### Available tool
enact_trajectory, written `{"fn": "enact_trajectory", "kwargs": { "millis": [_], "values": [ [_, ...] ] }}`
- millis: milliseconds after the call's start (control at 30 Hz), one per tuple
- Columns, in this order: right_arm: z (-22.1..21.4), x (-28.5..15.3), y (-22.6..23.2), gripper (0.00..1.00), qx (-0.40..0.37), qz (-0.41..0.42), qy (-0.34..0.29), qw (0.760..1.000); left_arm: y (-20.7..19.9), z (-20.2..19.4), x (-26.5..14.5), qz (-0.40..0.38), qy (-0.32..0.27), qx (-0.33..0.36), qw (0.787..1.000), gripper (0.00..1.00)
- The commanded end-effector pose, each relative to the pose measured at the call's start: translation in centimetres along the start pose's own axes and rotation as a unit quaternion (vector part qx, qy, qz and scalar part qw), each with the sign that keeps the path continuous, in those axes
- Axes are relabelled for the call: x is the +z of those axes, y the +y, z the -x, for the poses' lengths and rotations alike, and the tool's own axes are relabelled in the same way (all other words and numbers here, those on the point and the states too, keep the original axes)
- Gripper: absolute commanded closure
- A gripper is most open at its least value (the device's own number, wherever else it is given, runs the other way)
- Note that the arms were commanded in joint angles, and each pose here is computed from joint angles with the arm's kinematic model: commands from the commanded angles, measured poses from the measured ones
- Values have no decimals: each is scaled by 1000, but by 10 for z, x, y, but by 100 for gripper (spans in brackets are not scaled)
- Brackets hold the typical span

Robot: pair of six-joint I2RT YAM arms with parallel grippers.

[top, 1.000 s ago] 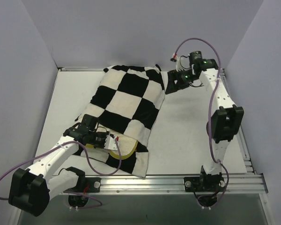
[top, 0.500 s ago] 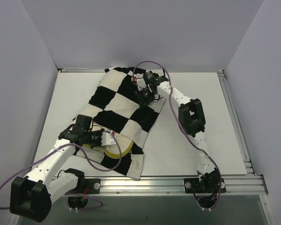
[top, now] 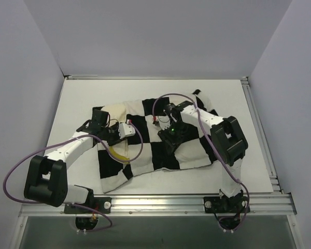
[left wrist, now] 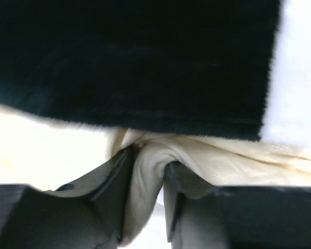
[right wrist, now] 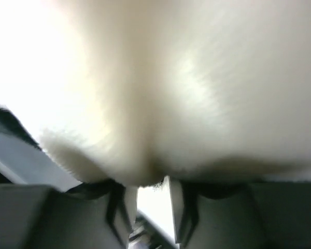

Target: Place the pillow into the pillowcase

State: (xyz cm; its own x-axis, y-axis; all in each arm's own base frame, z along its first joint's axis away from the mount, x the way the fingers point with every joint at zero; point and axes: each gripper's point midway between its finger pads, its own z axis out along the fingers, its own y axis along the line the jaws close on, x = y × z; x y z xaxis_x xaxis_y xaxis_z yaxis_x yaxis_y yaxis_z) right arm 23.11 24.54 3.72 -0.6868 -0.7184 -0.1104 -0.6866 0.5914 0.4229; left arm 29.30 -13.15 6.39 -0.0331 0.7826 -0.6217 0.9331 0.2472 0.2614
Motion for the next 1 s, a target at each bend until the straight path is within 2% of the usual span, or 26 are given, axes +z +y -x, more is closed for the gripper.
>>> {"fn": "enact_trajectory", "kwargs": {
  "millis": [0, 33, 67, 133, 167, 200, 233, 300, 333, 433, 467, 533, 567, 667, 700, 767, 833, 967],
  "values": [
    [-10, -40, -18, 65, 106, 11, -19, 994, 27, 65, -4, 15, -93, -30, 995, 57],
    [-1, -64, -48, 62, 140, -16, -56, 988, 23, 73, -8, 3, -105, -42, 994, 55],
    [5, -79, -59, 59, 151, -28, -80, 985, 18, 76, -14, -5, -103, -78, 992, 53],
    [7, -105, -80, 47, 177, -56, -109, 976, 14, 80, -23, -4, -104, -112, 988, 51],
    [13, -121, -82, 43, 171, -70, -132, 974, 9, 77, -26, -6, -95, -157, 983, 49],
    [15, -128, -82, 38, 167, -75, -140, 973, 6, 75, -29, -4, -90, -180, 980, 45],
    [16, -133, -83, 36, 167, -80, -147, 972, 5, 76, -33, 1, -89, -200, 976, 40],
    [16, -142, -75, 36, 167, -74, -156, 971, 0, 76, -37, -6, -83, -260, 962, 37],
    [15, -143, -71, 36, 173, -67, -157, 970, -1, 75, -37, -7, -80, -281, 956, 27],
    [6, -136, -56, 37, 177, -49, -146, 972, -5, 77, -39, -27, -80, -368, 926, 24],
    [1, -134, -52, 37, 172, -52, -142, 973, -7, 77, -39, -33, -78, -416, 905, 23],
    [-9, -123, -55, 38, 172, -67, -121, 975, -15, 79, -35, -55, -76, -460, 883, 21],
    [-12, -120, -56, 38, 172, -75, -115, 976, -18, 81, -35, -63, -74, -502, 859, 18],
    [-19, -108, -59, 36, 164, -108, -90, 976, -34, 83, -30, -91, -67, -569, 814, 13],
    [-17, -103, -59, 36, 158, -123, -86, 976, -36, 82, -29, -91, -67, -581, 806, 7],
    [-21, -92, -66, 35, 157, -145, -71, 974, -46, 78, -24, -91, -70, -609, 784, 6],
    [-18, -83, -74, 38, 152, -167, -66, 972, -52, 75, -19, -85, -65, -613, 783, 3],
    [-13, -69, -92, 47, 152, -186, -53, 969, -55, 59, 4, -71, -57, -635, 767, 7]
  ]
}}
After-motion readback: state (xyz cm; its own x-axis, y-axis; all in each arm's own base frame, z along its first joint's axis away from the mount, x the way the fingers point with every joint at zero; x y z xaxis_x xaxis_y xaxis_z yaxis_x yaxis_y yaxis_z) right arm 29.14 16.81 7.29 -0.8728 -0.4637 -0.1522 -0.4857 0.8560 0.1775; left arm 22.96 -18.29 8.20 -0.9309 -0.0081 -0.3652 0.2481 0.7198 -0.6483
